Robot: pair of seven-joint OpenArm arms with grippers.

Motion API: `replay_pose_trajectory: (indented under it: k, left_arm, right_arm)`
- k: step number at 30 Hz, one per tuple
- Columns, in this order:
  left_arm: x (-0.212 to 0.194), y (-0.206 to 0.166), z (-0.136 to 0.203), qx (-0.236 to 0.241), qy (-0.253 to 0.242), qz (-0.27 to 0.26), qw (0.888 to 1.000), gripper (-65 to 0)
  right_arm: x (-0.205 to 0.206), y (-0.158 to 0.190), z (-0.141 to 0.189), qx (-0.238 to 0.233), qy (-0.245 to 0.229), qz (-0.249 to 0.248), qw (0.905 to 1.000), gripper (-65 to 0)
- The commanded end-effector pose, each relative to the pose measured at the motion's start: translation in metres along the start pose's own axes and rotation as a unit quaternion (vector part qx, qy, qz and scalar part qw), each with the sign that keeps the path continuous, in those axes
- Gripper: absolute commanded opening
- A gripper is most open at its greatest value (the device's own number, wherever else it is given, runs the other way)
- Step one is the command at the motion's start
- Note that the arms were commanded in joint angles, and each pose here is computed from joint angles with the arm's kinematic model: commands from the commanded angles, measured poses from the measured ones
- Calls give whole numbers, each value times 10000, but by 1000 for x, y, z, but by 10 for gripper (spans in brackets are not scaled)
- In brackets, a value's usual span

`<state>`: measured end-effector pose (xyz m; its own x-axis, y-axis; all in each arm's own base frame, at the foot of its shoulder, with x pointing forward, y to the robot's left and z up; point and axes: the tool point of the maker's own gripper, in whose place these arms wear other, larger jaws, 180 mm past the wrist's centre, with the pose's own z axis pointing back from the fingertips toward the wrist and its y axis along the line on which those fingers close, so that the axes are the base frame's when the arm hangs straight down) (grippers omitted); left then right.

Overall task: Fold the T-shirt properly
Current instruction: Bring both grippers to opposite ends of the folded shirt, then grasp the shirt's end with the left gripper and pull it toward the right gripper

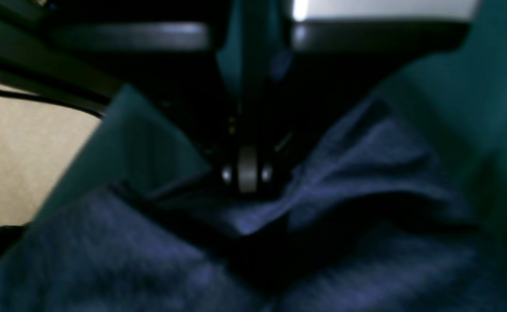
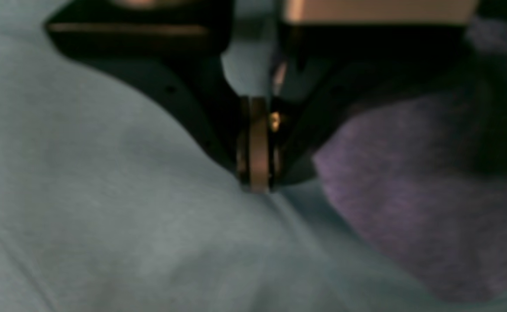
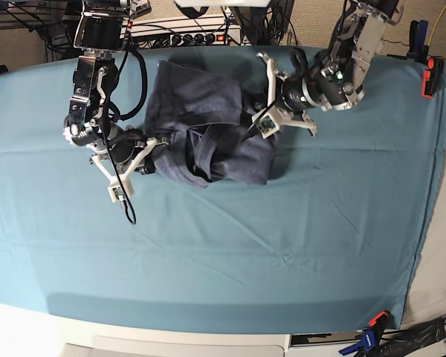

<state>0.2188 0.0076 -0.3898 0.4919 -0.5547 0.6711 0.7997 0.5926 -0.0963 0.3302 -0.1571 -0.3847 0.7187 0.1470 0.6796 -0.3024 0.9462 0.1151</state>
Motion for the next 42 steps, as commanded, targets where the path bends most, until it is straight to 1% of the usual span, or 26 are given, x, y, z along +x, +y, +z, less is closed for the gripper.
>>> replay_pose_trajectory:
  k: [1,7,11,14,16,17,19,21,26,29,33,38,42]
  left_arm:
    - [15,8,4,90,-223,-63,9997,-650]
    - [41,30,8,309,-452,-300,9980,-650]
    - [67,55,17,610,-678,-486,9946,-650]
    - [80,76,27,842,-717,-702,9914,-650]
    - [77,89,34,1011,-614,-750,9901,-650]
    - [72,96,37,1139,-508,-676,9899,-650]
    - [53,108,42,1334,-137,-499,9897,-650]
    - [31,112,47,1345,223,-332,9901,-650]
    - [-18,97,55,988,692,122,9926,-650]
    - [-39,82,57,804,849,391,9924,-650]
    - [-59,57,58,598,989,514,9920,-650]
    - [-75,25,58,319,1027,643,9921,-650]
    - [-73,-2,48,41,790,881,9930,-650]
  right_arm:
    - [17,1,4,86,-222,58,9997,-650]
    - [13,18,5,559,-117,-74,9983,-650]
    - [9,23,6,708,-16,-152,9974,-650]
    - [7,24,6,740,55,-161,9971,-650]
    - [7,24,6,737,51,-159,9971,-650]
    - [7,24,6,737,51,-159,9971,-650]
    - [7,24,6,735,47,-156,9972,-650]
    - [8,24,6,738,29,-154,9971,-650]
    - [8,23,6,710,29,-137,9974,-650]
    - [8,23,6,713,28,-136,9974,-650]
    - [8,23,6,713,28,-136,9974,-650]
    - [8,24,6,715,16,-136,9973,-650]
    - [10,24,6,716,-16,-139,9973,-650]
